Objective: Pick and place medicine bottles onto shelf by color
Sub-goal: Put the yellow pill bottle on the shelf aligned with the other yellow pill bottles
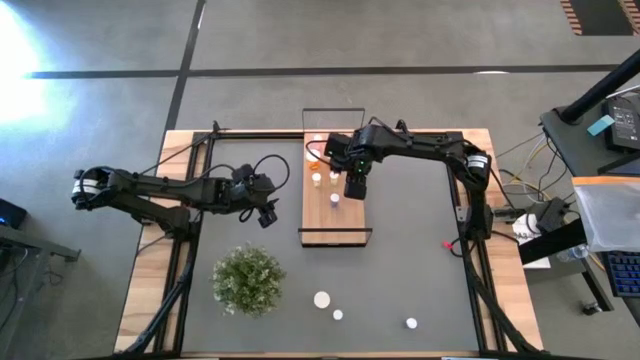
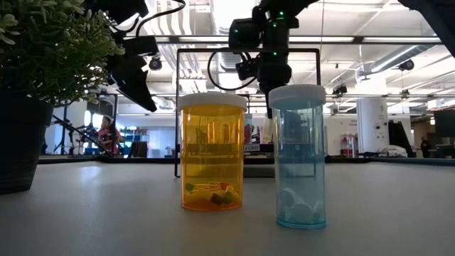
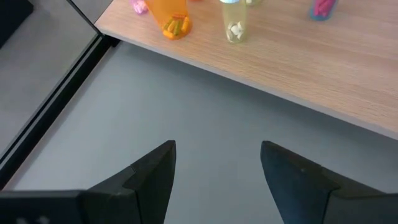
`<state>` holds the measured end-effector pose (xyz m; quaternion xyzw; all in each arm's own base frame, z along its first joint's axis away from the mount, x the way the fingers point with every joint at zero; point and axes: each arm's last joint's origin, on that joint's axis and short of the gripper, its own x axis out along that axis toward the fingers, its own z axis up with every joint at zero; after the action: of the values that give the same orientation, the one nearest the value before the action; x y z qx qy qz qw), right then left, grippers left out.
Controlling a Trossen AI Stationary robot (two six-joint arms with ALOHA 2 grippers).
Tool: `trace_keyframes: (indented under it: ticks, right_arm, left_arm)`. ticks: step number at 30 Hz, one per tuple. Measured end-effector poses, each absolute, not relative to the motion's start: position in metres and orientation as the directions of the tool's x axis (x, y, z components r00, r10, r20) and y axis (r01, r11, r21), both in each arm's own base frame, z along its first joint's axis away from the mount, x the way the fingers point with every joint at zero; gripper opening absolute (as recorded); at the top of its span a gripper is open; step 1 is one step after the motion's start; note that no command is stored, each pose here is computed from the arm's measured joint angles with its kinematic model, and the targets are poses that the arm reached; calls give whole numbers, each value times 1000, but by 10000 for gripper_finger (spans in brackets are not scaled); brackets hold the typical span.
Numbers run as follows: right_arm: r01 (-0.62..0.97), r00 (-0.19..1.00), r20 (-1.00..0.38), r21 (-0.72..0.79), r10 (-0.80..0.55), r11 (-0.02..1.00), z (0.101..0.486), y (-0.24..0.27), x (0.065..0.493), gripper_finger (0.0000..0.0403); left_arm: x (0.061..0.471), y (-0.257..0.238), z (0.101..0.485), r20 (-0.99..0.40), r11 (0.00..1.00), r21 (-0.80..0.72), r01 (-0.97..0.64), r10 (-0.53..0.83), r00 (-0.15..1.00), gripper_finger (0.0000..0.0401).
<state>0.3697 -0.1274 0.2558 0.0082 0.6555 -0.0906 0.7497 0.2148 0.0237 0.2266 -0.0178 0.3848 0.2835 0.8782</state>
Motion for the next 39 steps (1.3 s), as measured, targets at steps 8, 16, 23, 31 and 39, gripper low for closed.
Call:
trace_keyframes:
  ticks: [8,16,23,31,39]
  right_arm:
    - [136,121,-985,-107,-123,985,254,-127,369,123]
    - [142,105,-988,-101,-117,985,248,-123,369,120]
    - [131,110,-987,-104,-118,986,245,-123,370,125]
    - [132,101,-988,-102,-116,986,243,-122,369,126]
    - [133,108,-987,-104,-118,986,242,-123,370,145]
  left_arm:
    - [213,24,225,-696,839,195,-508,483,531,219]
    - [213,24,224,-701,838,198,-508,483,525,219]
    - [213,24,224,-701,838,197,-508,483,525,219]
    - [213,24,224,-701,838,197,-509,483,525,219]
    - [213,24,224,-700,838,195,-510,483,525,219]
